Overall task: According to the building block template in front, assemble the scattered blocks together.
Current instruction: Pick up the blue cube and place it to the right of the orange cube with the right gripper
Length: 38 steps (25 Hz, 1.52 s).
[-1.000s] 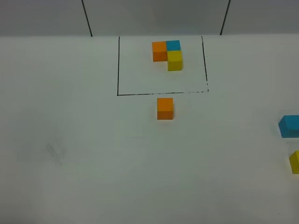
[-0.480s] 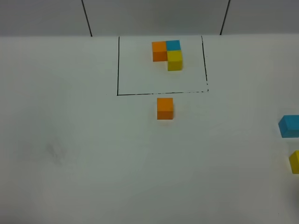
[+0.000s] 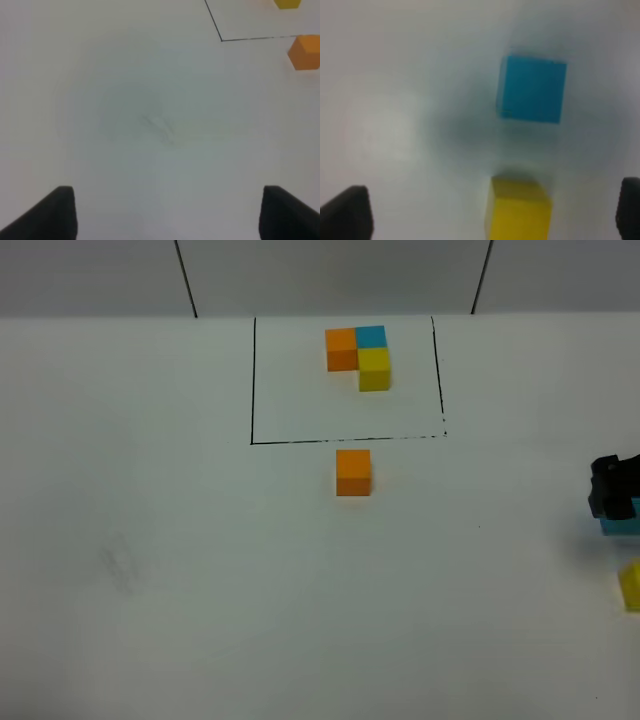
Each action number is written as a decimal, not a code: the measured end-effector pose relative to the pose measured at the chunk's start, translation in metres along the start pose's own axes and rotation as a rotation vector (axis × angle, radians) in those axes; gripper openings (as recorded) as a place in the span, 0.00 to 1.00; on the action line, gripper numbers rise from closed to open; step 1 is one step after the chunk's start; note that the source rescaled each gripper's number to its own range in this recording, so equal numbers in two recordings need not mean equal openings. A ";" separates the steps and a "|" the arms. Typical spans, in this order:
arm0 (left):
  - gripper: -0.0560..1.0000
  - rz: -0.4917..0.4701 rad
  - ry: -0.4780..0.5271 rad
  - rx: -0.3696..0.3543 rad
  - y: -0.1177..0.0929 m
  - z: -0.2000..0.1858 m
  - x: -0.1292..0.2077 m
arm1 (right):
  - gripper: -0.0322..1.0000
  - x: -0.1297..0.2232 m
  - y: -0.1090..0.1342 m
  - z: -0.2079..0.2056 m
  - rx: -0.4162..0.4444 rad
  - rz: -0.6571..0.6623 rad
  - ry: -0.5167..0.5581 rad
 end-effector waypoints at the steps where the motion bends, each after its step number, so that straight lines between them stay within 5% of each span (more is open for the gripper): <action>1: 0.73 0.000 0.000 0.000 0.000 0.000 0.000 | 1.00 -0.001 -0.003 0.009 -0.007 0.005 0.012; 11: 0.73 0.000 0.000 0.000 0.000 0.000 0.000 | 0.93 0.004 -0.026 0.068 -0.049 0.107 0.077; 21: 0.73 0.000 0.000 0.000 0.000 0.000 0.000 | 0.68 -0.003 -0.028 0.095 -0.059 0.104 0.091; 23: 0.73 0.000 0.000 0.000 0.000 0.000 0.000 | 0.60 -0.005 -0.029 0.099 -0.062 0.104 0.101; 27: 0.73 0.000 0.000 -0.001 0.000 0.000 0.000 | 0.26 -0.006 -0.029 0.103 -0.064 0.106 0.107; 34: 0.73 0.000 0.000 -0.001 0.000 0.000 0.000 | 0.26 -0.006 -0.027 0.096 -0.078 0.086 0.154; 38: 0.73 0.000 0.000 -0.001 0.000 0.000 0.000 | 0.26 -0.030 -0.007 0.076 -0.062 -0.179 0.135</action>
Point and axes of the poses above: a point on each arm's last joint axis where the gripper is mounted, z pointing out along that axis toward the gripper, y along the wrist's bending axis when the last joint is at zero, x = y × z, the point moved 9 cm from there along z, pointing out along that axis toward the gripper, and after that the axes turned 7 degrees about -z, right-handed, at the moved point
